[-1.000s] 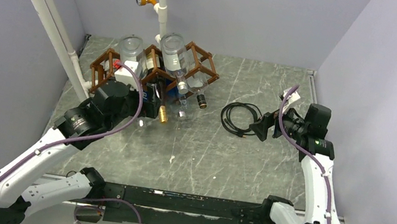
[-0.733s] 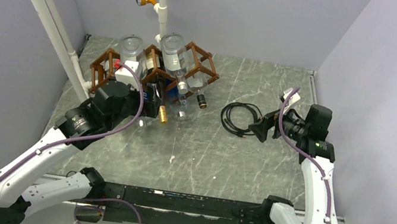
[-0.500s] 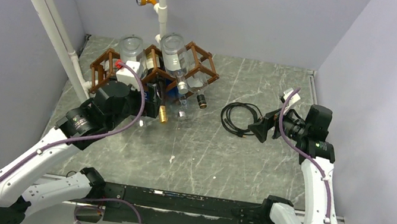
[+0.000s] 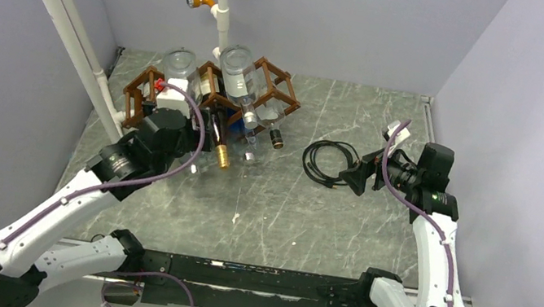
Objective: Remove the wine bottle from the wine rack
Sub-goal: Pick up the wine bottle from the wine rack.
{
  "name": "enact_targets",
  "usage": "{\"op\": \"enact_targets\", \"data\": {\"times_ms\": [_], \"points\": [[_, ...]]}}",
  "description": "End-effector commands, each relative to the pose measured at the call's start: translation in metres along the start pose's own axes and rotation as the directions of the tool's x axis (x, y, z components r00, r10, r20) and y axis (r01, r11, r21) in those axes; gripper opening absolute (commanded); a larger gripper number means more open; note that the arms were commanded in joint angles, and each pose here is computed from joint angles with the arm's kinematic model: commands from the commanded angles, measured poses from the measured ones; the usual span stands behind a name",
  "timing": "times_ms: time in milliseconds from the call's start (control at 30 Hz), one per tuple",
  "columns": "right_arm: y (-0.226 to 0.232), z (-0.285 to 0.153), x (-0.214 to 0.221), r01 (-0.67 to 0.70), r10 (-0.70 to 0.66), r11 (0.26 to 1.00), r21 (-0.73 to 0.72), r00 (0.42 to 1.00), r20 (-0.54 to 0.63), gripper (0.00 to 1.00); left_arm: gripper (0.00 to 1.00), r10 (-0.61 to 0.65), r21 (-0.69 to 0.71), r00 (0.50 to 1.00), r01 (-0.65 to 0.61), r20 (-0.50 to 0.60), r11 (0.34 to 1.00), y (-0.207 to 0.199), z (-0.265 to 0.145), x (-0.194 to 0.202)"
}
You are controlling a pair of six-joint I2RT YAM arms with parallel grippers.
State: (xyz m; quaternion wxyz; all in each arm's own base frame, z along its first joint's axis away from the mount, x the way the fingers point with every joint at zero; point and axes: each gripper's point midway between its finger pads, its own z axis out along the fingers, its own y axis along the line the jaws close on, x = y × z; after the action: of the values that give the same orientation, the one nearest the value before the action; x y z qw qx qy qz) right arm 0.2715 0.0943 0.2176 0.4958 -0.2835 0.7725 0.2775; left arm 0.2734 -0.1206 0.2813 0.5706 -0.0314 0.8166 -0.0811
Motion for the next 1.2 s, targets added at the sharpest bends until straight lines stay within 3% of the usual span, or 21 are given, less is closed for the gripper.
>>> {"op": "enact_targets", "data": {"times_ms": [0, 233, 533, 1167], "points": [[0.000, 0.001, -0.005, 0.037, -0.036, 0.999, -0.015, 0.999, 0.023, 1.00, 0.97, -0.060, -0.136, 0.997, 0.066, 0.046, 0.989, 0.021, 0.012, -0.018], [-0.003, 0.002, -0.003, 0.036, -0.036, 0.999, -0.005, 0.999, 0.018, 1.00, 0.91, -0.134, -0.141, 0.991, 0.136, 0.025, 0.981, 0.031, 0.036, -0.015], [-0.004, 0.003, -0.001, 0.036, -0.036, 0.999, 0.001, 0.999, 0.014, 1.00, 0.87, -0.134, -0.198, 0.991, 0.133, 0.008, 0.971, 0.041, 0.059, -0.012], [-0.006, 0.003, 0.000, 0.045, -0.045, 0.999, 0.016, 0.999, 0.014, 1.00, 0.63, -0.182, -0.212, 0.983, 0.176, -0.007, 0.961, 0.044, 0.094, -0.011]]}}
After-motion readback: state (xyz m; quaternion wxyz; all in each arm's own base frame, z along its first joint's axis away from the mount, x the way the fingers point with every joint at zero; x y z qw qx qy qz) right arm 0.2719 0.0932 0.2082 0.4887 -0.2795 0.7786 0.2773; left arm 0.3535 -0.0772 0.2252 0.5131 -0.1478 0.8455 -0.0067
